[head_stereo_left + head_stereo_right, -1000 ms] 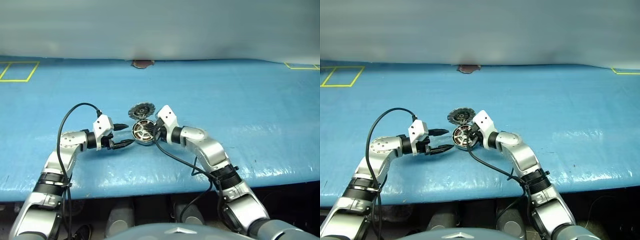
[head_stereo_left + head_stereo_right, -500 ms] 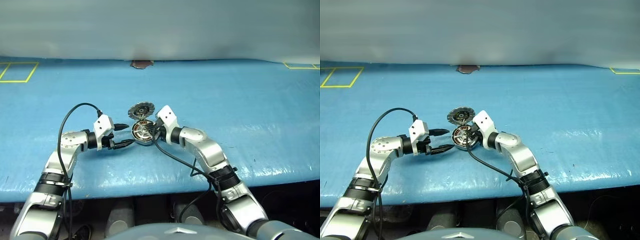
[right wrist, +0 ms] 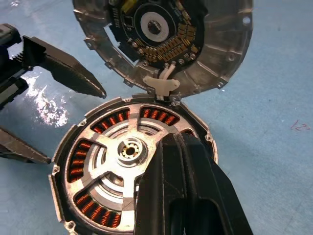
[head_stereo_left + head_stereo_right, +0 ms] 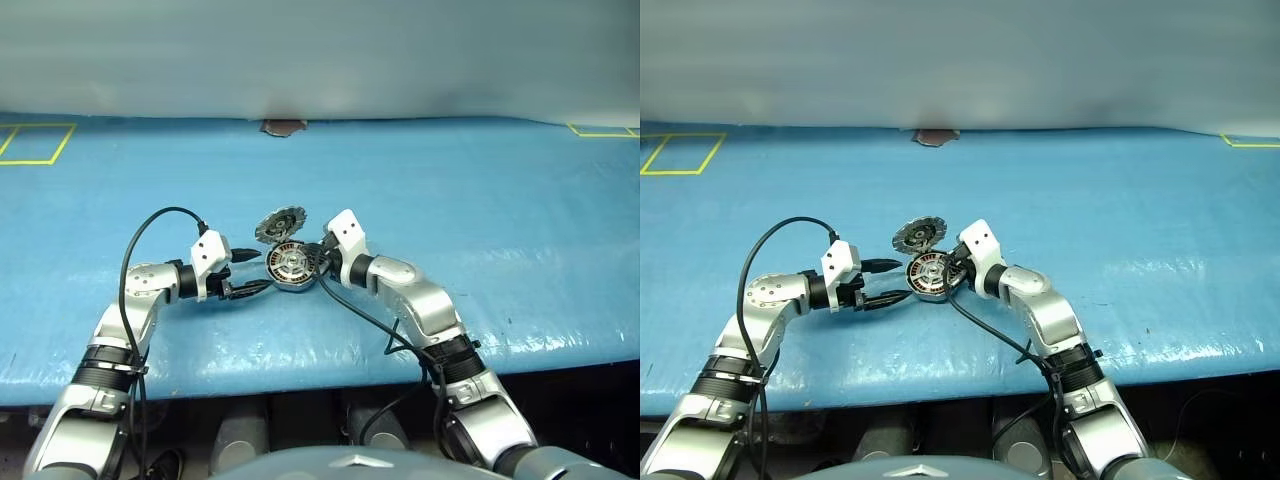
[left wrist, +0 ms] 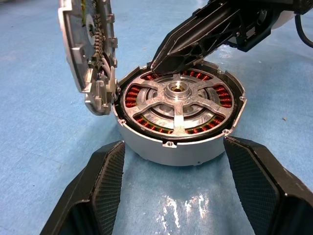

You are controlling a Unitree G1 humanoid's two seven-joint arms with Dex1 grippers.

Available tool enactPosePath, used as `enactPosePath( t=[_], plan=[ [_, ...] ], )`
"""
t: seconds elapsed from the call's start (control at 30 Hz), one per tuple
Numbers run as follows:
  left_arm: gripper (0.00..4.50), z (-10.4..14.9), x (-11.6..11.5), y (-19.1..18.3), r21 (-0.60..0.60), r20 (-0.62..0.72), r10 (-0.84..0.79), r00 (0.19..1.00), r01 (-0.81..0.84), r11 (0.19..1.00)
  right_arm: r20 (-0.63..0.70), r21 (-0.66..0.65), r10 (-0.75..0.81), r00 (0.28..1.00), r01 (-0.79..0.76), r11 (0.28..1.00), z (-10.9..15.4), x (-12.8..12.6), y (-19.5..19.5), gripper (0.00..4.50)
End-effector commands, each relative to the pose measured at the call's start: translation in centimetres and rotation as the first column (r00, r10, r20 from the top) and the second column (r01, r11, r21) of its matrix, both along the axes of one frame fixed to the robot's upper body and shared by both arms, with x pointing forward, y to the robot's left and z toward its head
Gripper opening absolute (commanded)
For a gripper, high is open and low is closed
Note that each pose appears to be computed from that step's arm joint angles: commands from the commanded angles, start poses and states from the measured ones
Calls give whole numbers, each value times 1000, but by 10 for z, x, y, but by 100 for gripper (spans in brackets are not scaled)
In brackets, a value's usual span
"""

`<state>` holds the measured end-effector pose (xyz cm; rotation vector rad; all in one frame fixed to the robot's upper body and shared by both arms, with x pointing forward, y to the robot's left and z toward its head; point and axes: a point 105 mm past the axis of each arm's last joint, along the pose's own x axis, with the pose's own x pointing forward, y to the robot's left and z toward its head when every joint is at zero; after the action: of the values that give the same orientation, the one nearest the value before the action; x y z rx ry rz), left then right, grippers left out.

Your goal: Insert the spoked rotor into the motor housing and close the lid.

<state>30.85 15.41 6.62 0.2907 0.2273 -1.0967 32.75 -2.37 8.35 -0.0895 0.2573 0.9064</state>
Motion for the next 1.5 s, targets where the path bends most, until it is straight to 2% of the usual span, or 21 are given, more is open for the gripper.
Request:
enactPosePath(
  t=[0.03,0.13,0.23,0.27,0.6,0.73,0.83,0.9,1.03,1.1,1.17,1.33,1.5],
  plan=[
    [351,11,3,-1,-5,42,-14,999,14,1000,173,-33,120,978,-116,993,44,-13,10,5],
    [351,12,5,-3,-8,48,-23,999,23,1000,248,-205,198,948,-148,967,48,-16,4,5],
    [351,12,5,-4,-7,51,-30,998,30,1000,258,-442,302,918,-166,881,31,-18,-9,5],
    [351,12,5,-4,-4,54,-30,998,31,1000,253,-481,324,912,-172,860,29,-18,-12,5],
    [351,10,0,5,-5,52,-4,999,5,1000,357,-535,354,864,-121,836,54,-10,-16,5],
    [351,9,-2,10,-9,44,13,999,-12,1000,468,-530,282,838,11,848,78,7,-23,89],
    [351,9,-2,13,-11,47,26,999,-25,1000,542,-512,221,811,109,852,95,22,-31,89],
    [351,9,-3,15,-9,40,37,998,-37,999,594,-442,132,794,184,878,110,36,-36,89],
    [351,7,-3,16,-8,40,44,998,-44,999,620,-313,30,784,212,926,126,52,-34,89],
    [351,7,-3,15,-10,42,45,998,-44,999,603,-225,0,798,170,960,132,56,-24,51],
    [351,7,-3,14,-12,43,45,998,-44,999,573,-220,41,819,105,970,126,56,-12,4],
    [351,8,-3,17,-11,47,57,997,-57,998,503,-187,70,861,29,982,111,60,9,4],
    [351,8,-2,19,-7,50,65,997,-65,998,464,-216,156,872,-60,975,101,55,27,4]
  ],
)
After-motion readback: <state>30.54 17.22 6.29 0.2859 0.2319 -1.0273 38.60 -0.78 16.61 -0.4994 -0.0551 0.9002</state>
